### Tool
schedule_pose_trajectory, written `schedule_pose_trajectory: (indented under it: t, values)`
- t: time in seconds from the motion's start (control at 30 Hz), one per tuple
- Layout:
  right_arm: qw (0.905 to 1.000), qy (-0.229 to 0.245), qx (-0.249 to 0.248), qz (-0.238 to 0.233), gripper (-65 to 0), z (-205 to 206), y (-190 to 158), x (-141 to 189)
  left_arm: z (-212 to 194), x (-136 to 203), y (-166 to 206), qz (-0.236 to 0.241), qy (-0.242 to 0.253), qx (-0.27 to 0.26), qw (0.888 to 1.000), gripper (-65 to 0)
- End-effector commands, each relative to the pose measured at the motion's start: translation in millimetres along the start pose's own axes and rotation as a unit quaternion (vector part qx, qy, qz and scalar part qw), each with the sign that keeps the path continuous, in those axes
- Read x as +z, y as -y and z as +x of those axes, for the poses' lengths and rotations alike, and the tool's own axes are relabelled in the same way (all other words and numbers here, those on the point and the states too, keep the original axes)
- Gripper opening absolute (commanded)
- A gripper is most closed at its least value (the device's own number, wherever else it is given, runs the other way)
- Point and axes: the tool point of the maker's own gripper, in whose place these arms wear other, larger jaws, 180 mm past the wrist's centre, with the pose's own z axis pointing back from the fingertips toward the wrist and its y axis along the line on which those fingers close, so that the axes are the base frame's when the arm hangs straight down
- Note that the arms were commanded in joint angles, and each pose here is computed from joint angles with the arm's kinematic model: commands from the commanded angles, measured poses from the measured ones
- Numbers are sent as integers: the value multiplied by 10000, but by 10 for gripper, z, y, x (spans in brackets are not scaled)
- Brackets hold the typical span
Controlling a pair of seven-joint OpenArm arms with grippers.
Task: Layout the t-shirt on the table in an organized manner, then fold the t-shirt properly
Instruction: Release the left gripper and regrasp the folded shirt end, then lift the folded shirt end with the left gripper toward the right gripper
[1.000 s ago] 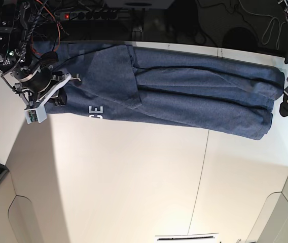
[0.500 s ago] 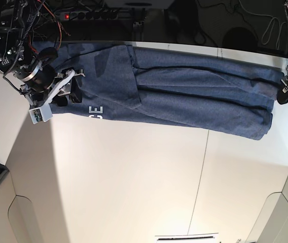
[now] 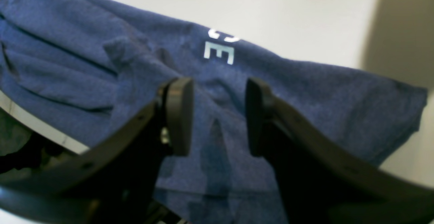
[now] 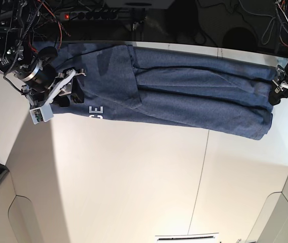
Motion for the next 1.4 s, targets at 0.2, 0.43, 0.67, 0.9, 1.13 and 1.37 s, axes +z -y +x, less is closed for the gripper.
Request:
schedule_pose_trajectory:
  t: [0.2,0.43,0.67,0.9,1.13,1.37]
  values:
    - [9997,246,79,32,-395,140,-5,39,113,-44,123,-207,47,-161,9996,-289]
    - [9996,253,79,31,-395,143,-5,39,83,-137,252,-358,-2,-284,9990,-289]
    - [9996,262,79,30,-395,145,-5,40,216,-227,371,-470,119,-347,9982,-289]
    - [9996,264,79,30,-396,146,-5,40,263,-229,382,-489,236,-327,9980,-620]
    - [9996,258,82,14,-398,144,2,40,487,-180,422,-662,808,58,9945,-650]
    - [9994,302,155,-108,-398,181,48,38,392,-161,546,-1055,518,593,9913,-650]
